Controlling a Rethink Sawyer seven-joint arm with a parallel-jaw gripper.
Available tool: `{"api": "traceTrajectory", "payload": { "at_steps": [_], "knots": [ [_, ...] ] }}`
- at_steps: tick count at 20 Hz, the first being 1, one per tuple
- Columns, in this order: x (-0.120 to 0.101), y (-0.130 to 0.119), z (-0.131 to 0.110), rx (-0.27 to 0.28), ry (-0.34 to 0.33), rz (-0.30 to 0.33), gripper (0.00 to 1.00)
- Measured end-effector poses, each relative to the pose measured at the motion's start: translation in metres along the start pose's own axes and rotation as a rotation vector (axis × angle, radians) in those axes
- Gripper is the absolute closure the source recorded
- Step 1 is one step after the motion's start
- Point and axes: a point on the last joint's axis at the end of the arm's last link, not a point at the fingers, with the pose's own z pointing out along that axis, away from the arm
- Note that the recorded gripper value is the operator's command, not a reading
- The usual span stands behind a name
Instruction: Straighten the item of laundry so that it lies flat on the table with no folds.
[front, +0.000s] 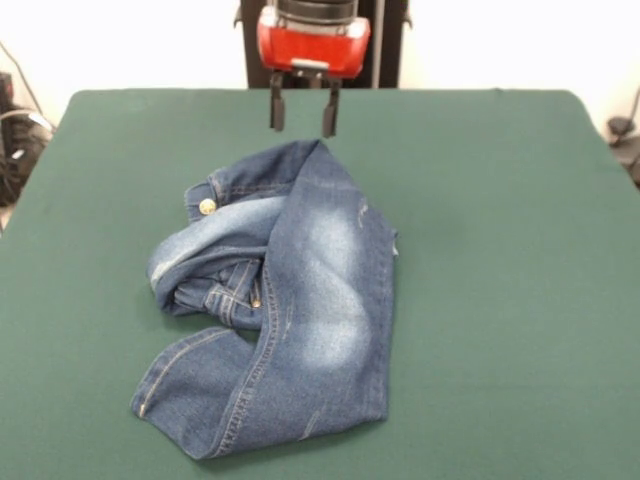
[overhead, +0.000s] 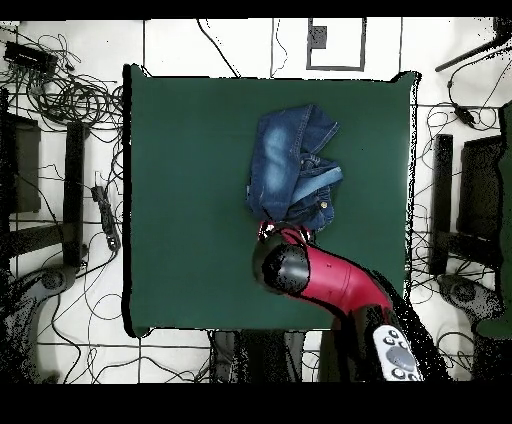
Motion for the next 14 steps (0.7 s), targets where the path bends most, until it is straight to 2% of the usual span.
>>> {"api": "traceTrajectory", "payload": {
  "at_steps": [6,14],
  "knots": [
    [-0.006,-0.01,0.015,-0.01,0.03,-0.023,0.0],
    [-0.011,-0.005,0.033,-0.043,0.046,-0.066,0.0]
  ]
}}
